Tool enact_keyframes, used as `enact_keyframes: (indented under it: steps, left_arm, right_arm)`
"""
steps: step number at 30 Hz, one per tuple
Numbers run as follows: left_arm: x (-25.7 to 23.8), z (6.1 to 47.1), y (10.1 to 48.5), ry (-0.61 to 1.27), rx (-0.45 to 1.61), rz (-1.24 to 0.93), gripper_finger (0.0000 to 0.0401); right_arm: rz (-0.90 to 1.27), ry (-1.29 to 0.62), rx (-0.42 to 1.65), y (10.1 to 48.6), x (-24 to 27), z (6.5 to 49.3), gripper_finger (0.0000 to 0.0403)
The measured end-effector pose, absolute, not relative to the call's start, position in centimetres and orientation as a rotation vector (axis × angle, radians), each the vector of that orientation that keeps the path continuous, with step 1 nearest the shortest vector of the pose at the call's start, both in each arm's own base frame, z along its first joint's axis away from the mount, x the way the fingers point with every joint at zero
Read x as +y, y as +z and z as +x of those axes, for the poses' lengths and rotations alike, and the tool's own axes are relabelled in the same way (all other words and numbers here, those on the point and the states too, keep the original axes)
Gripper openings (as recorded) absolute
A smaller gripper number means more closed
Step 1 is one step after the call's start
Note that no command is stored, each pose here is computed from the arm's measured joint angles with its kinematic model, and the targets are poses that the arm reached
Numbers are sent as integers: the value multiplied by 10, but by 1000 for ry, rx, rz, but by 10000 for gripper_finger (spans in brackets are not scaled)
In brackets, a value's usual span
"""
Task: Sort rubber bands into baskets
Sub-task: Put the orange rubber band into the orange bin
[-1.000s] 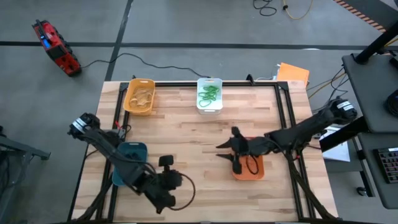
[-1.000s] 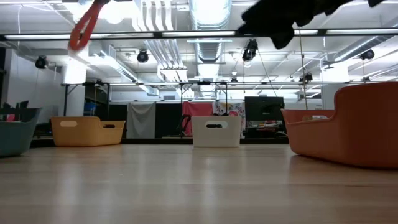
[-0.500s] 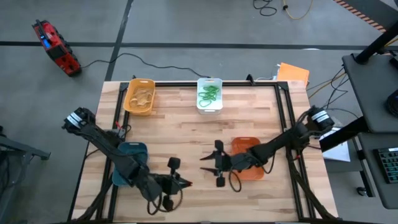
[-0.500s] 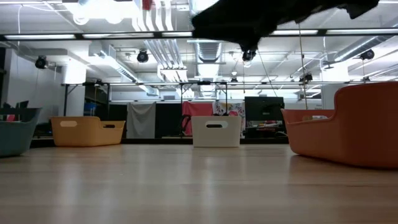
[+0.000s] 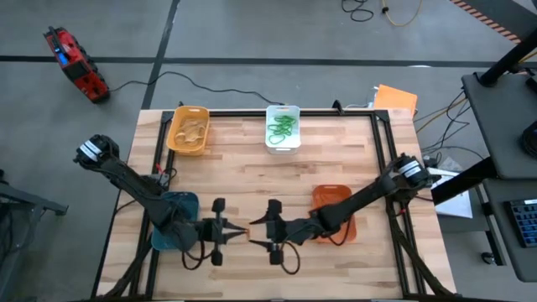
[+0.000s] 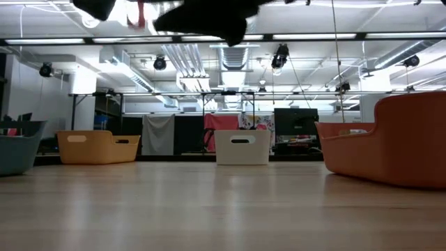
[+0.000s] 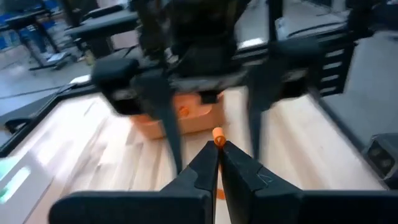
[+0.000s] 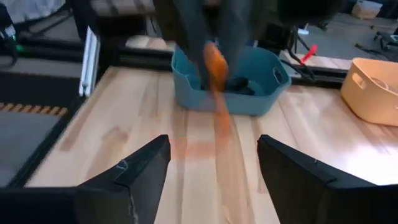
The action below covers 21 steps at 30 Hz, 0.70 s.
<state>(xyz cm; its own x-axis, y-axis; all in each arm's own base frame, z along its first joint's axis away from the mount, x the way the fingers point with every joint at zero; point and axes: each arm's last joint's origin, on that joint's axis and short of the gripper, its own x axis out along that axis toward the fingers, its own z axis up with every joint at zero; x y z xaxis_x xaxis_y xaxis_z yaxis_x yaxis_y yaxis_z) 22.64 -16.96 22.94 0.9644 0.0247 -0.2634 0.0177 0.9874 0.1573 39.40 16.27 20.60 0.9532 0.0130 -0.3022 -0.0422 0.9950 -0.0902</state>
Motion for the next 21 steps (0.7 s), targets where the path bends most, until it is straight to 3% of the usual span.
enact_keyframes:
  steps: [7,12,16,21]
  left_arm:
    - [-167,224,224,29,278,152,0]
    - [-168,226,228,28,269,149,0]
    - [-169,227,232,27,260,148,0]
    - [-168,227,233,86,252,133,3]
  right_arm:
    - [-70,0,307,212,163,411,243]
    - [-40,-23,292,215,155,415,223]
    - [-42,-30,293,215,152,416,183]
    - [-66,-27,295,215,151,416,96]
